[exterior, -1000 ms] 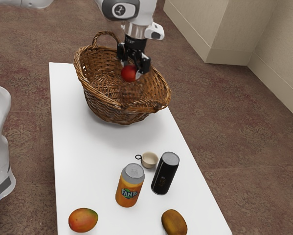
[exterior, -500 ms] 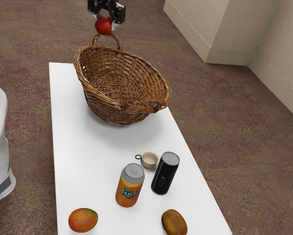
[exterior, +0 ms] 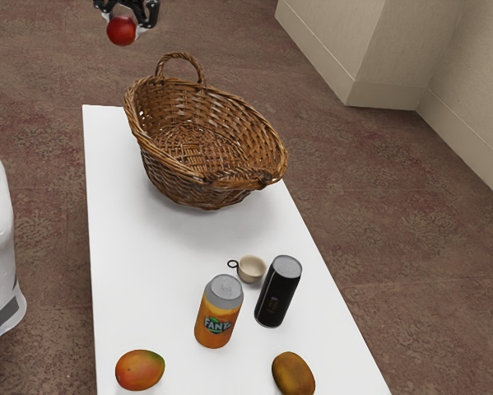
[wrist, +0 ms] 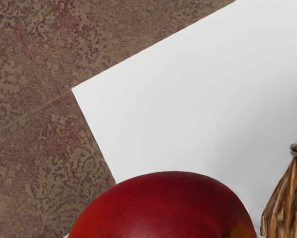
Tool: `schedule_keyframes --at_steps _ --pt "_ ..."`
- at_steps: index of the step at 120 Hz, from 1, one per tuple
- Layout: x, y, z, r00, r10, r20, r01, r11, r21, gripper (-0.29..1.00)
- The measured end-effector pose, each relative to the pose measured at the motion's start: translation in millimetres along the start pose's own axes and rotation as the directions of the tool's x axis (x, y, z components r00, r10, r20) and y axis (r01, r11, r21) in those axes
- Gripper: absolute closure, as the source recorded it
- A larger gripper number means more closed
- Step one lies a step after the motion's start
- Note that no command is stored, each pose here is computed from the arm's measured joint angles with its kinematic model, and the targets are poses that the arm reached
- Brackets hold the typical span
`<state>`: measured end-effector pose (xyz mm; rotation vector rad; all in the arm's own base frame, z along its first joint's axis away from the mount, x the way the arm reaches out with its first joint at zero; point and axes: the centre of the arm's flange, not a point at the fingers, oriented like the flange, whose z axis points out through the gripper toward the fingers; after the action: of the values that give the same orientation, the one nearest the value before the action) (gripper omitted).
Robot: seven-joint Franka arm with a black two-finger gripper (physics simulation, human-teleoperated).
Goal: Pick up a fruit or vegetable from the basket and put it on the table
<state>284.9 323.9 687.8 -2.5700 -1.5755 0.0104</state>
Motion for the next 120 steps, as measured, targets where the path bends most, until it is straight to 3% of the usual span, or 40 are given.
schedule_keyframes --at_steps 62,95,106,120 --pt "22.0 -25.3 92.8 0.989 -0.035 0.145 0.040 0.999 -0.034 0.43" --pt "29.5 -10.0 120.5 0.987 -0.011 0.159 0.019 0.999 -0.046 0.44" --pt "31.0 -14.0 132.3 0.985 -0.020 0.174 0.032 0.997 -0.067 0.22" --pt "33.1 -17.5 136.4 0.984 -0.029 0.178 0.047 0.994 -0.096 0.10"
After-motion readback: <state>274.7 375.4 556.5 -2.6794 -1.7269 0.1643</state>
